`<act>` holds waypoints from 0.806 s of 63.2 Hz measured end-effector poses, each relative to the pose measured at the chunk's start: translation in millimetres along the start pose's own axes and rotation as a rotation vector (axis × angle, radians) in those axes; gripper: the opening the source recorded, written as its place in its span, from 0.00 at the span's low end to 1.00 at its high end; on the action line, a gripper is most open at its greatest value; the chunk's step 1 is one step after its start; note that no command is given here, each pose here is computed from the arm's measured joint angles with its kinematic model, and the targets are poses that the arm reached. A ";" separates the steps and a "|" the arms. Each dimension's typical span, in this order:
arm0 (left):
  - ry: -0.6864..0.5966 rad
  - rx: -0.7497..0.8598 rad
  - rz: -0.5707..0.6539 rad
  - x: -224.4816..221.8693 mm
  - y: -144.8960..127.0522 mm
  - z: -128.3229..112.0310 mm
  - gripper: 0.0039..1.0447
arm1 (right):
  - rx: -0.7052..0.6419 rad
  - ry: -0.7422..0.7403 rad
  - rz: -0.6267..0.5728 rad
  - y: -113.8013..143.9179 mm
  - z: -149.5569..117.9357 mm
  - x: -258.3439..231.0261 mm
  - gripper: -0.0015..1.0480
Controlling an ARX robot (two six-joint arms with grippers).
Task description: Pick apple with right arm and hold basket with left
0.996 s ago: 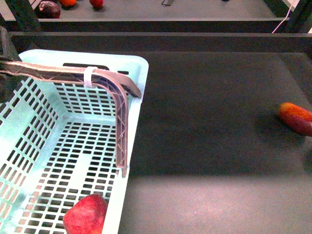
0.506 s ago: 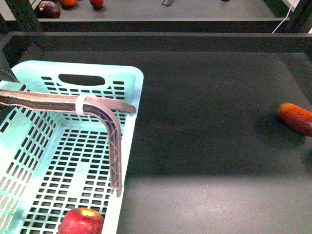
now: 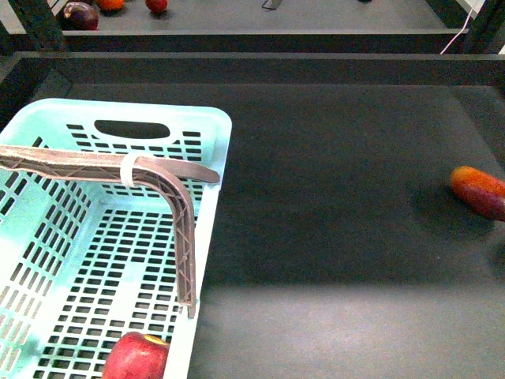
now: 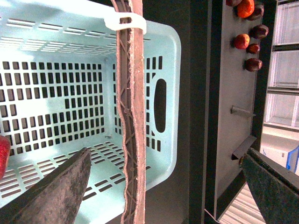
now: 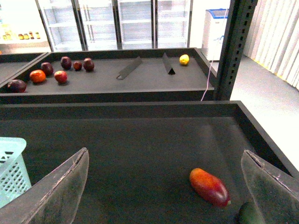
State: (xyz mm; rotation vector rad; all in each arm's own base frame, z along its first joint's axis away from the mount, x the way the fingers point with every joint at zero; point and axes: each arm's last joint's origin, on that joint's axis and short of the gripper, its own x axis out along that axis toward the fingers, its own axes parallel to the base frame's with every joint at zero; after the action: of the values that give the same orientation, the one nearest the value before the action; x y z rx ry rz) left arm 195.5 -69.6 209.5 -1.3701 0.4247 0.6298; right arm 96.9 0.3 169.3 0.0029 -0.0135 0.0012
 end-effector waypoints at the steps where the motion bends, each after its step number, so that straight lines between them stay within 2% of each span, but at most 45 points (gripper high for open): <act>1: 0.000 0.000 0.000 -0.1 0.0 0.0 0.94 | 0.000 0.000 0.000 0.0 0.0 0.0 0.91; 7: 0.005 0.018 -0.007 0.1 -0.2 -0.2 0.93 | 0.000 0.000 0.000 0.0 0.0 0.0 0.91; 10: 0.071 0.096 -0.160 4.9 1.6 -0.1 0.86 | 0.000 0.000 0.000 0.0 0.0 0.0 0.91; 12: 0.088 0.228 -0.317 6.8 7.3 2.3 0.79 | 0.000 0.000 0.000 0.0 0.0 0.0 0.91; 14: 0.061 0.349 -0.421 6.6 12.4 6.0 0.74 | 0.000 0.000 0.000 0.0 0.0 0.0 0.91; 15: 0.025 0.460 -0.480 5.9 15.5 8.8 0.70 | 0.000 0.000 0.000 0.0 0.0 0.0 0.91; 16: 0.013 0.478 -0.508 5.2 17.1 10.3 0.68 | 0.000 0.000 -0.001 0.0 0.0 0.0 0.91; 18: -0.077 0.643 -0.595 2.0 21.0 16.7 0.62 | 0.000 0.000 -0.001 0.0 0.0 0.0 0.91; 21: -0.199 0.859 -0.662 -3.1 22.6 24.0 0.53 | 0.000 0.000 -0.001 0.0 0.0 0.0 0.91; 22: -0.212 0.876 -0.669 -4.0 23.0 25.2 0.51 | 0.000 0.000 0.000 0.0 0.0 0.0 0.91; 25: -0.311 1.084 -0.674 -7.5 26.8 31.7 0.41 | 0.000 0.000 0.000 0.0 0.0 0.0 0.91; 30: -0.363 1.234 -0.654 -7.5 36.7 37.6 0.27 | 0.000 0.000 0.000 0.0 0.0 0.0 0.91; 39: -0.393 1.331 -0.639 -9.4 50.1 46.1 0.02 | 0.000 0.000 0.000 0.0 0.0 0.0 0.91; 51: -0.409 1.356 -0.630 -13.2 63.0 54.4 0.03 | 0.000 0.000 0.000 0.0 0.0 0.0 0.91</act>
State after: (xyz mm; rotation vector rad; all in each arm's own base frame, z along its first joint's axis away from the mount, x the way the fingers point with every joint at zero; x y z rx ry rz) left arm 140.9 -13.5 178.5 -0.0184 0.0078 -0.0037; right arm 96.9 0.2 169.3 0.0029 -0.0132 0.0008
